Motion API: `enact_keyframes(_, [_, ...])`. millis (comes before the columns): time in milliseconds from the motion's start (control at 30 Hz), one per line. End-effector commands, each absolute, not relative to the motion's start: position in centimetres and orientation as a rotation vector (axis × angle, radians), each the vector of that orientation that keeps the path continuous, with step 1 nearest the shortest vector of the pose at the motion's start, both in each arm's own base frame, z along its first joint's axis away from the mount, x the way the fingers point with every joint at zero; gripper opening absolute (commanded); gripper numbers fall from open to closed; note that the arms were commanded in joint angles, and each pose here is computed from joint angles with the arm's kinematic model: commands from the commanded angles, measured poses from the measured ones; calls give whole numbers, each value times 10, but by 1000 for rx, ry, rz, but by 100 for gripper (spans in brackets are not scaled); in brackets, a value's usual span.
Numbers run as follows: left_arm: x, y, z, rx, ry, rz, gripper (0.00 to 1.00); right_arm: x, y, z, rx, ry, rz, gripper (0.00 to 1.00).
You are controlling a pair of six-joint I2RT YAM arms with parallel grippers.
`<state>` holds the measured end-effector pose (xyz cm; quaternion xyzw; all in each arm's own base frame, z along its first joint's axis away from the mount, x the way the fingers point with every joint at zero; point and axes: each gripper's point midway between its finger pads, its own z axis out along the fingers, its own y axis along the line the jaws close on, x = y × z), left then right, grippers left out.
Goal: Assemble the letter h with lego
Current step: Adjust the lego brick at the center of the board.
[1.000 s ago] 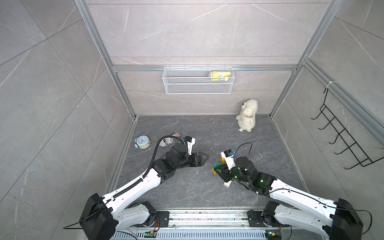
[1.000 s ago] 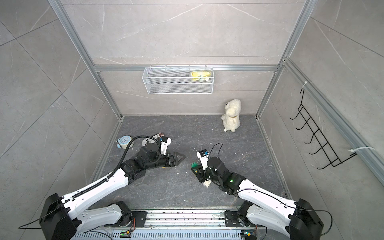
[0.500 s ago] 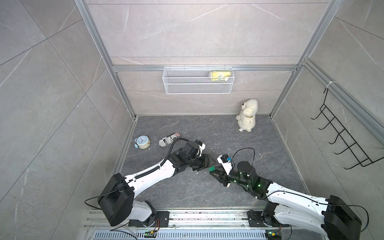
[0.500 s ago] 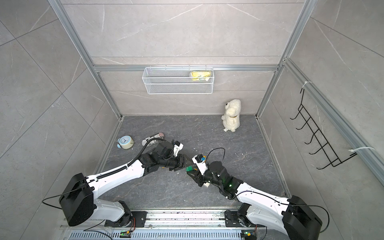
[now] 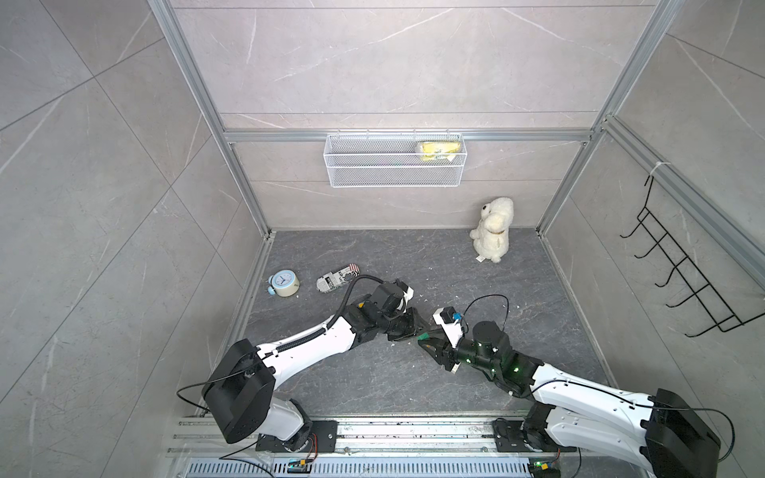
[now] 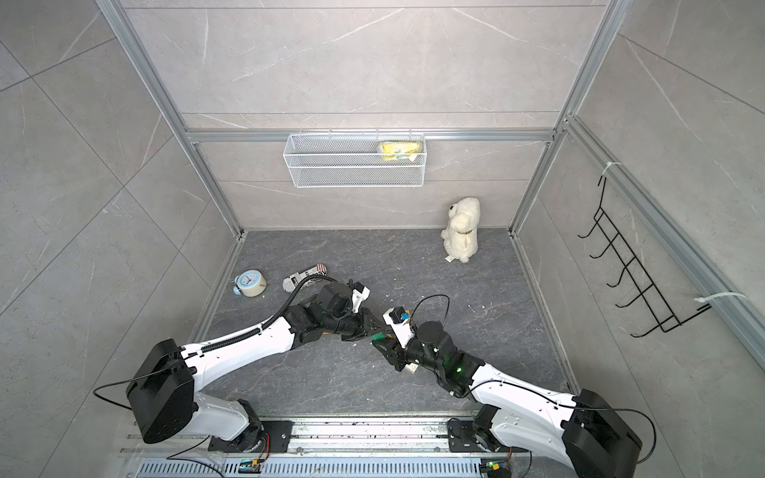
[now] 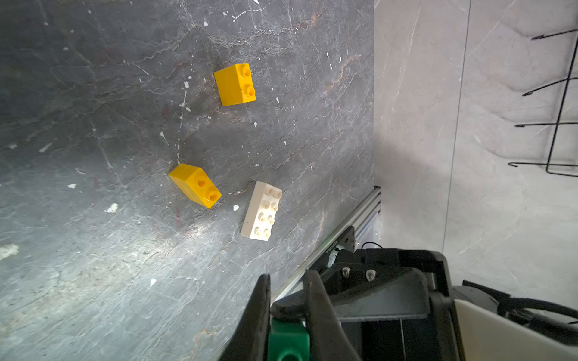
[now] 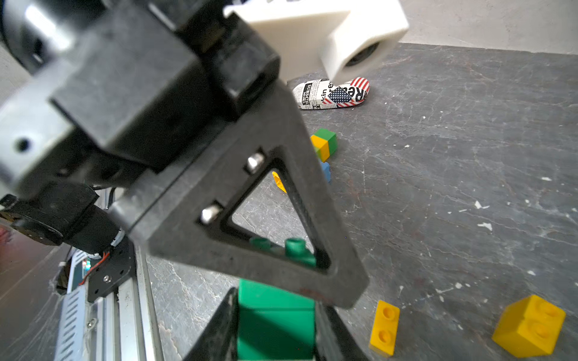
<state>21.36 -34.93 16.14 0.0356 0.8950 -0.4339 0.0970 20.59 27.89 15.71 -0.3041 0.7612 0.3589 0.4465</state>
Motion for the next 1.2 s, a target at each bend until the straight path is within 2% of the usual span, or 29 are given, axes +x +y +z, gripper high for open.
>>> enact_keyframes(0, [208, -354, 172, 137, 2648, -1302, 10, 214, 275, 161, -694, 1882, 860, 57])
enact_keyframes(67, [210, -351, 171, 127, 2640, -1276, 7, 216, 273, 160, -655, 1886, 866, 72])
enact_keyframes(167, [220, -340, 168, 92, 2620, -1161, 5, 218, 271, 159, -617, 1904, 869, 88])
enact_keyframes(267, [233, -327, 164, 60, 2598, -1028, 5, 221, 263, 162, -562, 1909, 848, 95])
enact_keyframes(433, [265, -297, 142, 13, 2564, -658, 7, 238, 237, 156, -400, 1977, 766, 96])
enact_keyframes(633, [300, -291, 105, 24, 2510, -392, 7, 272, 170, 120, -4, 2172, 583, 96])
enact_keyframes(733, [312, -300, 88, 49, 2500, -336, 8, 278, 152, 111, 103, 2204, 557, 95])
enact_keyframes(1000, [331, -316, 61, 101, 2418, -198, 11, 280, 141, 105, 159, 2217, 512, 94])
enact_keyframes(1167, [329, -314, 51, 113, 2365, -114, 20, 281, 140, 103, 163, 2230, 498, 94])
